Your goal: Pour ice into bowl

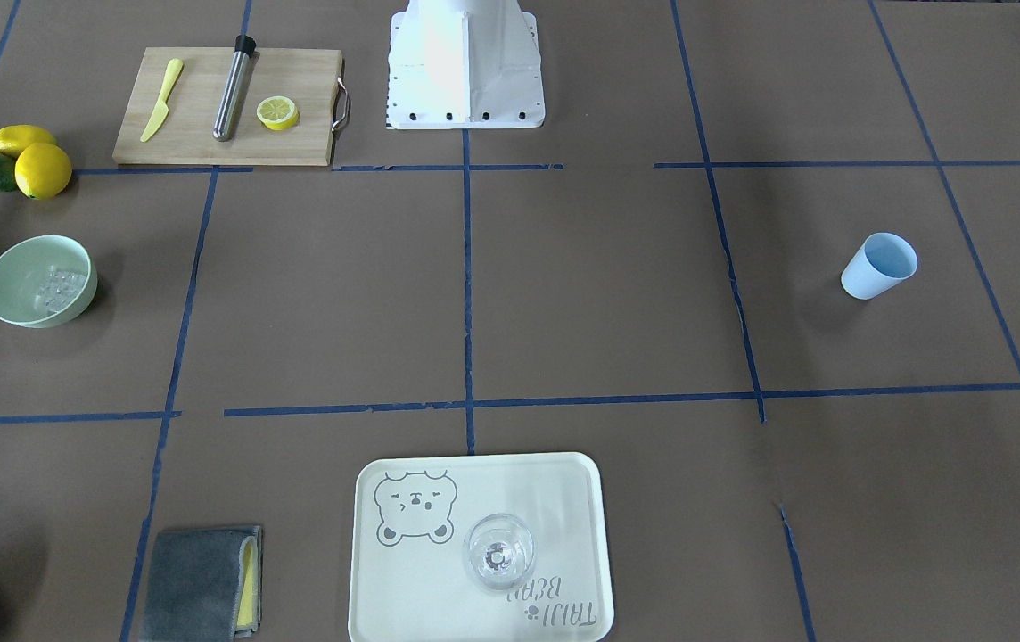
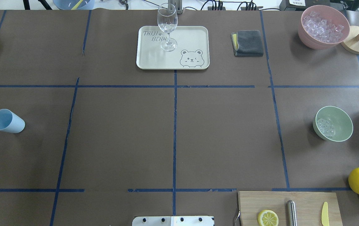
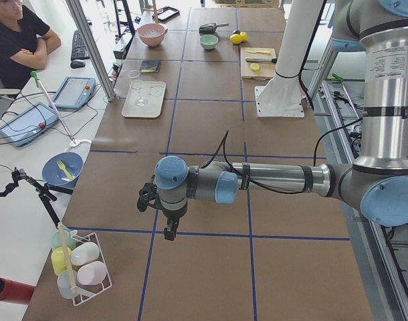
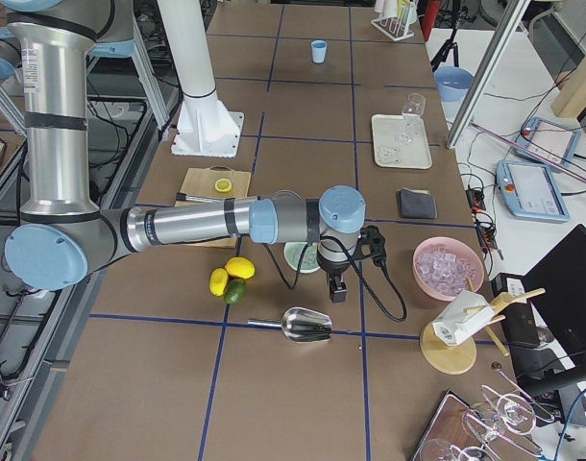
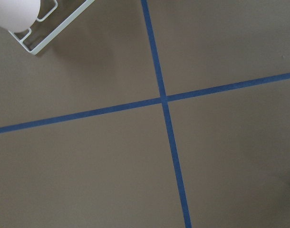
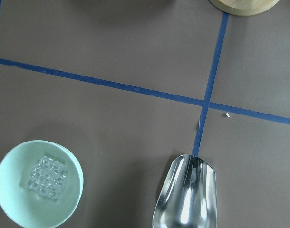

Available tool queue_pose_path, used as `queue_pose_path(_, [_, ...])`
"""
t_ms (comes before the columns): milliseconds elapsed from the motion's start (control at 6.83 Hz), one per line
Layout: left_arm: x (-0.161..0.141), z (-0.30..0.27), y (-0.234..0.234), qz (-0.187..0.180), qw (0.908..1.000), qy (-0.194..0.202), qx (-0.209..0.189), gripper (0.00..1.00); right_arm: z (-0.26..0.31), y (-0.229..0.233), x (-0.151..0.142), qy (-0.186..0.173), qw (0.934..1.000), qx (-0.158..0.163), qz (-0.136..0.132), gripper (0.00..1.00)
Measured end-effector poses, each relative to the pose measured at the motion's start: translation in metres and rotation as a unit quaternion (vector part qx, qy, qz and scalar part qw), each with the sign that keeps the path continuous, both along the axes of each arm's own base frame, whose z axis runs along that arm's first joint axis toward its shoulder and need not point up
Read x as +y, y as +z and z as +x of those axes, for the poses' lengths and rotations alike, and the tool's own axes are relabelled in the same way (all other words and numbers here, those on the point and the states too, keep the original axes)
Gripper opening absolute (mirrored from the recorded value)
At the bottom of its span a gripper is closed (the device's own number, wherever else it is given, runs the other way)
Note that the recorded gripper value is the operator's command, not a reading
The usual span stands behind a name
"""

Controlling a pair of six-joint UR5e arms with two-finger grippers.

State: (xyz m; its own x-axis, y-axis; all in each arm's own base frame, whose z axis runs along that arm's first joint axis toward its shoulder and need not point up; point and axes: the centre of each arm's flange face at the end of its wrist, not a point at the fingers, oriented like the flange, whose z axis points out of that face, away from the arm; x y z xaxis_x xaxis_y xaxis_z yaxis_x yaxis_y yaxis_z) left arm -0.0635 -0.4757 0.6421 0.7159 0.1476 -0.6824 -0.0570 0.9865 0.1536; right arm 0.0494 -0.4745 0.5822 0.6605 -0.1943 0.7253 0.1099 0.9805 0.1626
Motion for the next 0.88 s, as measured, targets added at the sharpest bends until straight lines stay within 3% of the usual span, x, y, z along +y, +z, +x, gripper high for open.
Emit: queue_pose_path(879, [-0.003,0.001,-0.006,0.004,1.0,-0.002,0.0,1.0,0.013,0.041,0.008,0.015,0.999,-0.011,-0.04,1.0])
